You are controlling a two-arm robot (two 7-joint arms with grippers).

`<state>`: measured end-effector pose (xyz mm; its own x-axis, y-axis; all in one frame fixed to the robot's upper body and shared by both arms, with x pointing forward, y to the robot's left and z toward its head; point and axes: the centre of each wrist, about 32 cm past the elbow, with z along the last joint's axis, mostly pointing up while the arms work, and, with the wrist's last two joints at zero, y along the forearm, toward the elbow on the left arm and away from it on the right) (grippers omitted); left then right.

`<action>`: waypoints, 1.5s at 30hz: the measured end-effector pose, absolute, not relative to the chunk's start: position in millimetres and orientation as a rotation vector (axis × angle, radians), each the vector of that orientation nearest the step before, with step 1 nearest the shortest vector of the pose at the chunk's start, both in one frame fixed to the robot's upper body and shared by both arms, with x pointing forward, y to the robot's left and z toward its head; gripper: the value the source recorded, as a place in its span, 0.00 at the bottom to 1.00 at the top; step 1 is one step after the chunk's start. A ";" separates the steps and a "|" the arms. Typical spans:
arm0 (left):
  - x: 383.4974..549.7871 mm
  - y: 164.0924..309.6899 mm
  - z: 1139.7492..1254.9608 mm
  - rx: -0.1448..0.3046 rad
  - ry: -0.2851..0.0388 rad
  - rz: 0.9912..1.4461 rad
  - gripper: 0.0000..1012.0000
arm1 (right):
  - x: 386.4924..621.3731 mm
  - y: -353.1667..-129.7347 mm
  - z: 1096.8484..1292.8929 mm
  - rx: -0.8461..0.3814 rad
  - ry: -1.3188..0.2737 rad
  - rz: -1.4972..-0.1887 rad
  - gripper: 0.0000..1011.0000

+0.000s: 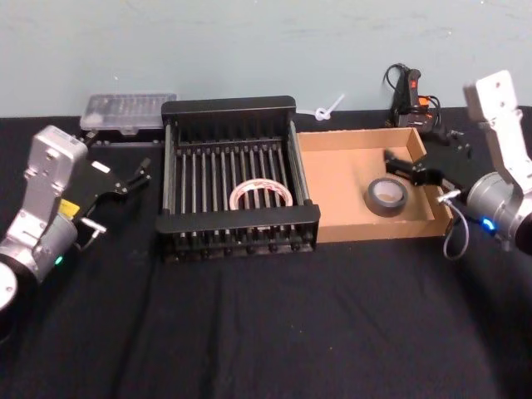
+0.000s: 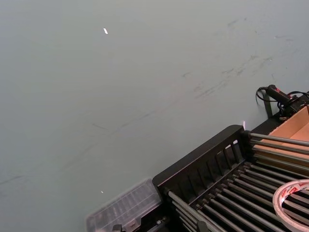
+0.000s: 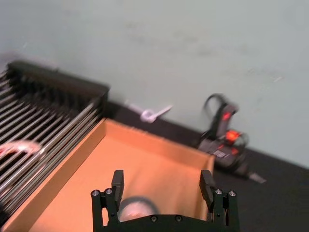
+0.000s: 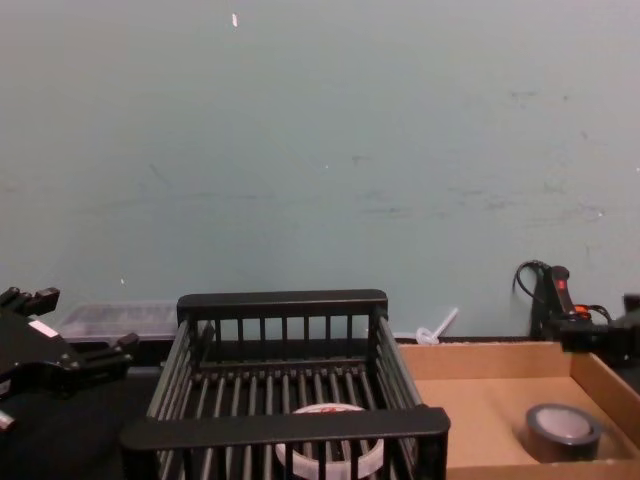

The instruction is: Pick up the white tape and place it into the black box , Pick up the silver tape and place it into the brown box.

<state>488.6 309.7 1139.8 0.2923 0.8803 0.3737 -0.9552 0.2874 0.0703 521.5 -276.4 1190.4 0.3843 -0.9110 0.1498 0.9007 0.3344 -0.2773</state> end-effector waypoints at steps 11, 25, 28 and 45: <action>488.6 309.7 1139.8 0.304 -0.285 1.248 0.99 | 493.3 -277.9 1168.7 -0.218 -0.148 -1.395 0.99; 488.6 309.7 1139.8 0.304 -0.285 1.248 0.99 | 465.6 -288.3 1143.8 -0.236 -0.147 -1.459 0.99; 488.6 309.7 1139.8 0.304 -0.285 1.248 0.99 | 464.6 -288.6 1142.6 -0.240 -0.142 -1.463 0.99; 488.6 309.7 1139.8 0.304 -0.285 1.248 0.99 | 464.5 -288.8 1142.5 -0.248 -0.144 -1.466 0.99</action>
